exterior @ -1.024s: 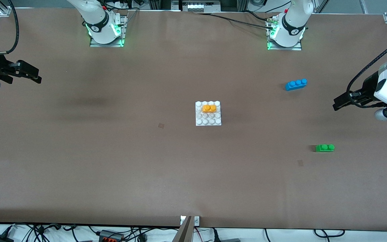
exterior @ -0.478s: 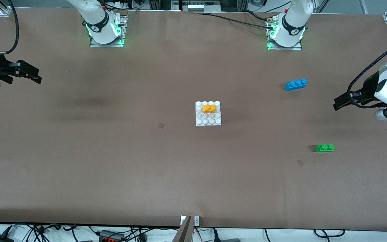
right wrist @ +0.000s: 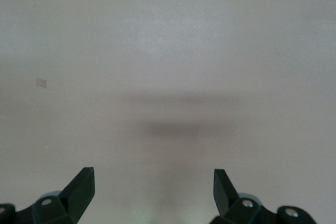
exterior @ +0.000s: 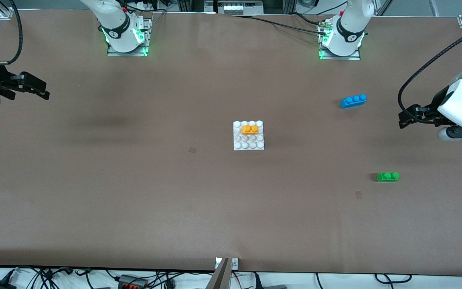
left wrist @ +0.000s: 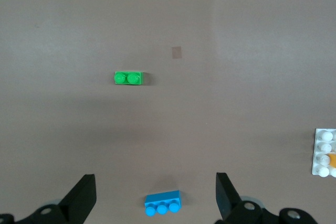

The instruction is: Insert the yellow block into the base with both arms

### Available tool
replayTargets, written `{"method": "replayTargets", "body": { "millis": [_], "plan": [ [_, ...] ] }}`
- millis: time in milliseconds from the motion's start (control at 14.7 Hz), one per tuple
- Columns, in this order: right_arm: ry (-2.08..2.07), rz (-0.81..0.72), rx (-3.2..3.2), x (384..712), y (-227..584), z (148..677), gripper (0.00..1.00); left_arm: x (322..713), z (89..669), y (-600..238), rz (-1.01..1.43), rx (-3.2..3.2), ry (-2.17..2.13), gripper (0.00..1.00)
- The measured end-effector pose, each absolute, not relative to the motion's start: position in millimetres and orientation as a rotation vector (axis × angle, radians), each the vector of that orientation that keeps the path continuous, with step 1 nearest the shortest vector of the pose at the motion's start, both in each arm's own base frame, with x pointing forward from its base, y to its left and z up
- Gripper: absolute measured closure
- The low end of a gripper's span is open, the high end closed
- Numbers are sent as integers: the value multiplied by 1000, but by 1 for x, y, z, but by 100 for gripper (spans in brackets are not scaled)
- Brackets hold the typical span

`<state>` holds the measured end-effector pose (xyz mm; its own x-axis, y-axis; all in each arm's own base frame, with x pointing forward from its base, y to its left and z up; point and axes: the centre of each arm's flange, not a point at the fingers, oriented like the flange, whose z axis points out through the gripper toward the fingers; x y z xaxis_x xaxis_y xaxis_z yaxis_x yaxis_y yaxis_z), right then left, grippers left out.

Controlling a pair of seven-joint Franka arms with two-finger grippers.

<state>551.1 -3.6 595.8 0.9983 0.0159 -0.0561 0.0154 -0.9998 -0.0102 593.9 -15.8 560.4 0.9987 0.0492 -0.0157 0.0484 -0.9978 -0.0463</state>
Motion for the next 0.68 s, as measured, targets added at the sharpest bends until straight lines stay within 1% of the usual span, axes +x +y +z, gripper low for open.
{"method": "replayTargets", "body": {
  "millis": [273,683],
  "plan": [
    [-24,88,-3130,551,-4,596,0,594,560,-16,31,-3096,-65,0],
    [-24,88,-3130,551,-4,596,0,589,554,-16,112,-3137,-87,0]
  ]
}}
